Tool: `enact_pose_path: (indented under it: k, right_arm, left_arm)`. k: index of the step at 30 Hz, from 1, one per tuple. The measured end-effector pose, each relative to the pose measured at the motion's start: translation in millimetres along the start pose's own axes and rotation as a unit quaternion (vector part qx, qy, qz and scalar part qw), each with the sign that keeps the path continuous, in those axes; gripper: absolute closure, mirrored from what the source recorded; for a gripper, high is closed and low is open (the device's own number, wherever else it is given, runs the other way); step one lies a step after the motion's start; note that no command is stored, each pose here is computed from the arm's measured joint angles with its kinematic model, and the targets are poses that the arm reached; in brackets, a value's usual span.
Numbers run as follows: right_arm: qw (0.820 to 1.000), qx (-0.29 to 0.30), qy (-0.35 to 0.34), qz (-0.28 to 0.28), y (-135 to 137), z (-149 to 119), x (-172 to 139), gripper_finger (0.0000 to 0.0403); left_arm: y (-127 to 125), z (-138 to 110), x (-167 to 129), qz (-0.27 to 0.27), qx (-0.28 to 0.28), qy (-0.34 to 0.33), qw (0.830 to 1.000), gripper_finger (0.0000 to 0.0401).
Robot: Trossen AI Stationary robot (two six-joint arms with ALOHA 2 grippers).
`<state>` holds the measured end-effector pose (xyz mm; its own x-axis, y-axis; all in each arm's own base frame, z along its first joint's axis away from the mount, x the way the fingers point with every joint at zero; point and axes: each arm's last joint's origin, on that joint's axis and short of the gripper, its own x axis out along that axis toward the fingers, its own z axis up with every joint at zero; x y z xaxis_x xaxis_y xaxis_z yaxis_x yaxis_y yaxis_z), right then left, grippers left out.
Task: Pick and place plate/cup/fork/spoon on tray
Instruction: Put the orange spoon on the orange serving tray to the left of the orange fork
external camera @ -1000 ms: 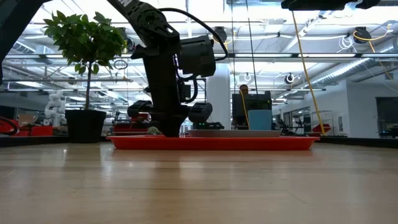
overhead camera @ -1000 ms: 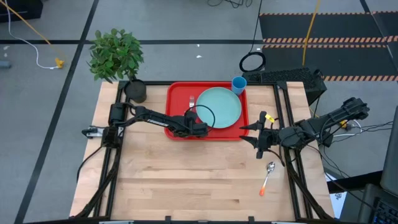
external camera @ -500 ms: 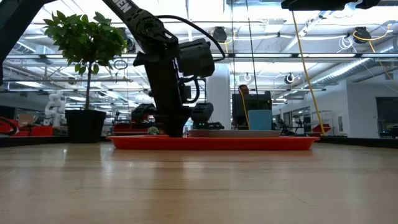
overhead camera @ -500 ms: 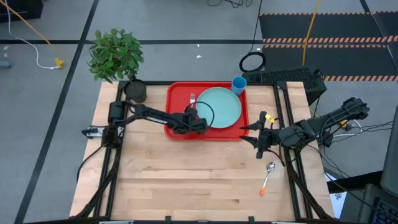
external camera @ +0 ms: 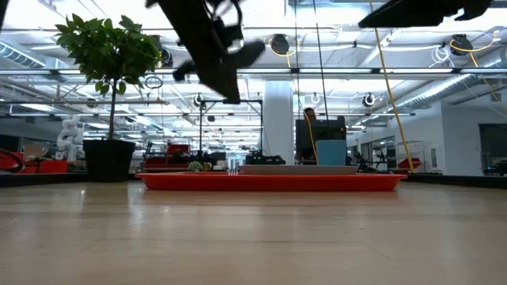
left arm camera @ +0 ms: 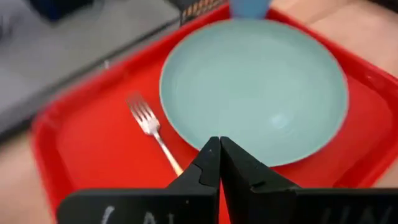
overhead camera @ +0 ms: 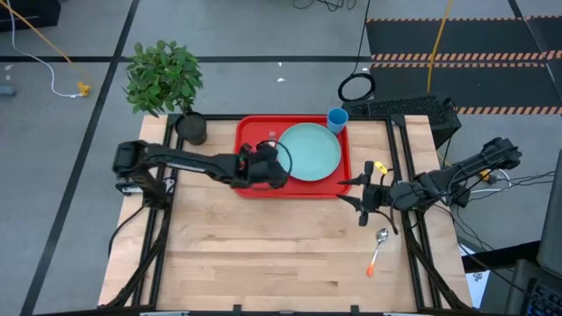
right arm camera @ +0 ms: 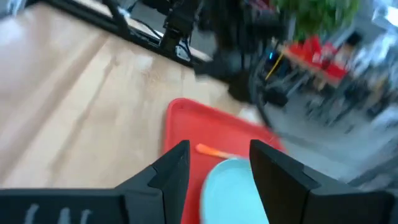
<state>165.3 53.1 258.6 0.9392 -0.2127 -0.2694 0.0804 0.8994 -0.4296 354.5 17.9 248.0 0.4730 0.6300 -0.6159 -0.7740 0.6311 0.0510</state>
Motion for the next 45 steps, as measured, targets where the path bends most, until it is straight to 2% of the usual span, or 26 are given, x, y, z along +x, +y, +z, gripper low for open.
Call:
enact_pose_path:
  k: [4,7,10,12,16,19,23,26,28,34,38,45]
  right_arm:
    - [0.992,0.123,0.015,0.003,3,-8,1,0.0243]
    - [0.974,0.218,0.053,0.025,7,-16,0,0.0243]
    - [0.944,0.302,0.102,0.079,15,-23,-3,0.0243]
    - [0.917,0.368,0.132,0.076,19,-27,-5,0.0243]
    - [0.873,0.447,0.184,0.068,30,-34,-9,0.0243]
    - [0.84,0.478,0.238,0.092,41,-39,-11,0.0243]
    - [0.781,0.516,0.333,0.113,58,-48,-15,0.0243]
    - [0.716,0.556,0.411,0.093,69,-55,-22,0.0243]
    - [0.682,0.572,0.449,0.073,74,-60,-28,0.0243]
    - [0.608,0.613,0.501,0.066,85,-59,-43,0.0243]
    - [0.572,0.615,0.539,0.068,94,-60,-50,0.0243]
    - [0.557,0.602,0.572,-0.009,103,-72,-52,0.0243]
  left_arm:
    - [7,16,-24,-0.013,0.066,-0.043,0.997,0.0385]
    - [14,27,-33,-0.032,0.109,-0.064,0.991,0.0383]
    - [15,31,-37,-0.062,0.141,-0.066,0.986,0.039]
    - [15,31,-39,-0.069,0.156,-0.064,0.983,0.0396]
    - [16,30,-38,-0.066,0.169,-0.06,0.981,0.0391]
    - [17,31,-37,-0.066,0.168,-0.059,0.982,0.0377]
    - [16,30,-37,-0.079,0.17,-0.052,0.981,0.0372]
    - [16,29,-37,-0.09,0.163,-0.048,0.981,0.0371]
    - [15,29,-37,-0.094,0.154,-0.046,0.982,0.0371]
    - [11,23,-39,-0.103,0.155,-0.045,0.981,0.0371]
    - [11,21,-39,-0.105,0.162,-0.044,0.98,0.0371]
    - [10,20,-38,-0.109,0.163,-0.042,0.98,0.0371]
